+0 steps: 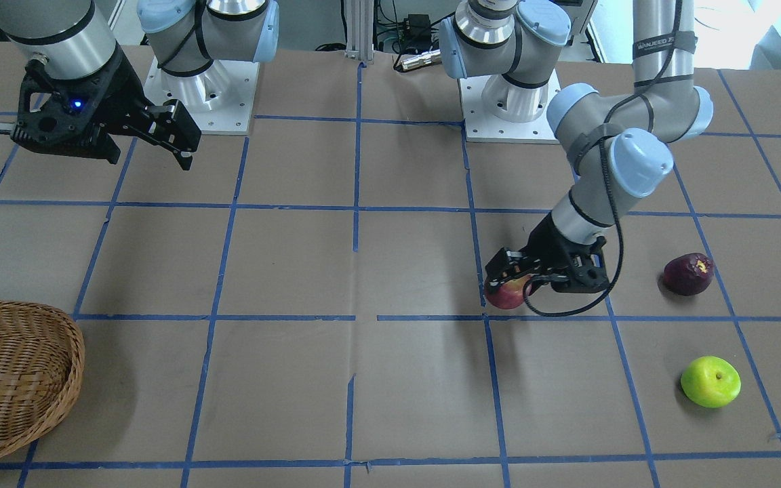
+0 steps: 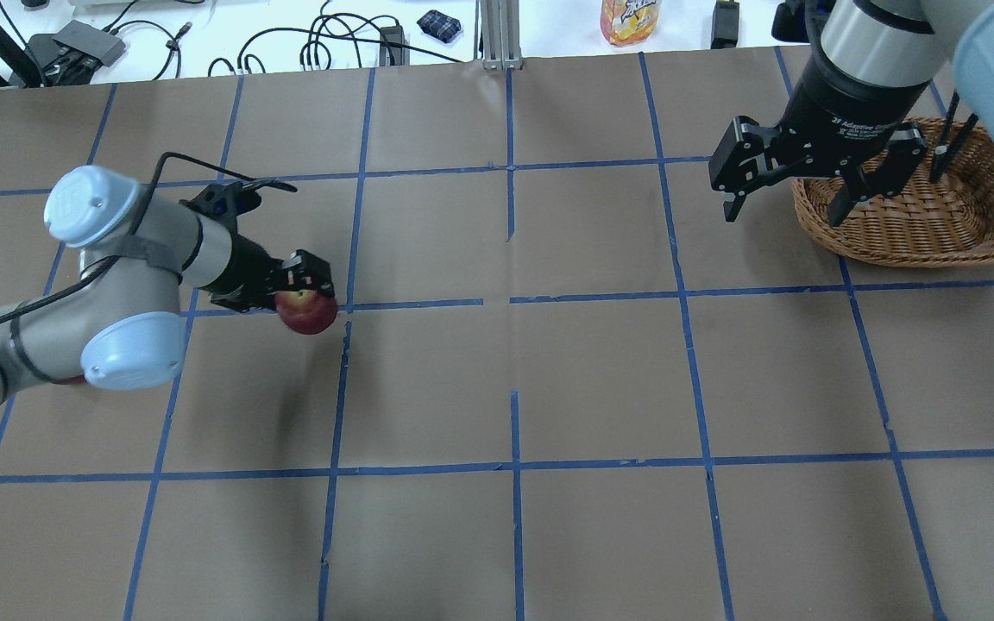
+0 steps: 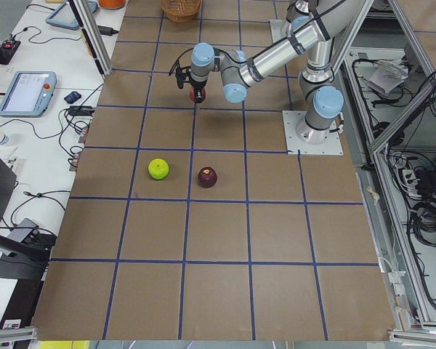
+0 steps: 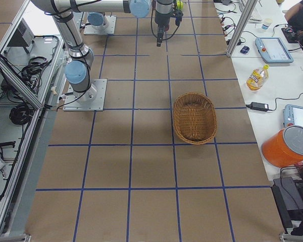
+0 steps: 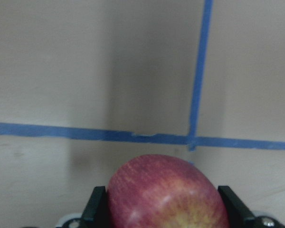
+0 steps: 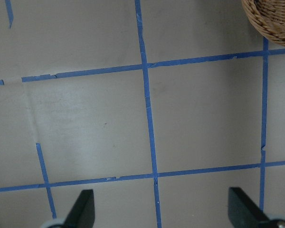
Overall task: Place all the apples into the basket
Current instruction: 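Carry the red apple to the table center and open the left gripper, then move left gripper to dark red apple while right reaches red apple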
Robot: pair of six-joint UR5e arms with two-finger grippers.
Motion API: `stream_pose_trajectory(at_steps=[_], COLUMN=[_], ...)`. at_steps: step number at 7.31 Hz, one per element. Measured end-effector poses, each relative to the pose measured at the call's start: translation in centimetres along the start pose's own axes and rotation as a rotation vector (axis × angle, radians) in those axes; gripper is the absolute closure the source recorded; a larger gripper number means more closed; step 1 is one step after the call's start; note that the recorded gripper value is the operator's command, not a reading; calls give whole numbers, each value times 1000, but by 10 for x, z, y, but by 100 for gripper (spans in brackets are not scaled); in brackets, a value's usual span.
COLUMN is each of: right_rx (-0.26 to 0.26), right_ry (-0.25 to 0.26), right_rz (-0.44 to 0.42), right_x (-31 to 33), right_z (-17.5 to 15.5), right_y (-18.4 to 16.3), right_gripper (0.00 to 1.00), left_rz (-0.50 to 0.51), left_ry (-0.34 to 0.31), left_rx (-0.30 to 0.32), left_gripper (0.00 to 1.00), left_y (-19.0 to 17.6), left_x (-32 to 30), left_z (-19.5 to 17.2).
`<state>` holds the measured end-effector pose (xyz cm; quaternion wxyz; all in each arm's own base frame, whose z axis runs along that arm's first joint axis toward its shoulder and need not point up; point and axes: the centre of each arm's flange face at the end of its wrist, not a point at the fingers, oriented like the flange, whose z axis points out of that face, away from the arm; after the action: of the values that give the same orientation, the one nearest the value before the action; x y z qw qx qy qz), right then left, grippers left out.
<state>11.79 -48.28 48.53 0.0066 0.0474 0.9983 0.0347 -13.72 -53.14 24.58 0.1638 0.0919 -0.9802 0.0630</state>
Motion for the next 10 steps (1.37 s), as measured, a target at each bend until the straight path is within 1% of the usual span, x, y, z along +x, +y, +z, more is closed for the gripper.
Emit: stream_pose_trajectory(at_steps=[1,2,3,4,5,7,8,9,10], right_rx=[1,-1,-5,-9,-10,-25,-30,-30,-25], right_ry=[4,15,26,31,31,33,33,29,23], right_rz=[0,0,2,4,3,-1,1,6,8], right_x=[0,2,3,3,3,3,3,2,-1], right_z=[0,1,3,7,10,17,21,24,29], right_y=[0,0,1,1,-1,-6,-10,-15,-24], right_gripper=[0,0,0,0,0,0,0,0,0], left_rz=[7,26,47,62,60,49,51,42,44], left_ry=[10,12,18,27,34,37,33,21,1], left_rx=[-6,-15,-10,6,21,31,56,92,108], left_gripper=[99,99,56,30,0,0,0,0,0], left_y=[2,7,11,16,19,19,5,-20,-41], left_x=[49,82,102,116,123,125,114,89,64], left_z=[14,32,52,69,82,95,85,60,31])
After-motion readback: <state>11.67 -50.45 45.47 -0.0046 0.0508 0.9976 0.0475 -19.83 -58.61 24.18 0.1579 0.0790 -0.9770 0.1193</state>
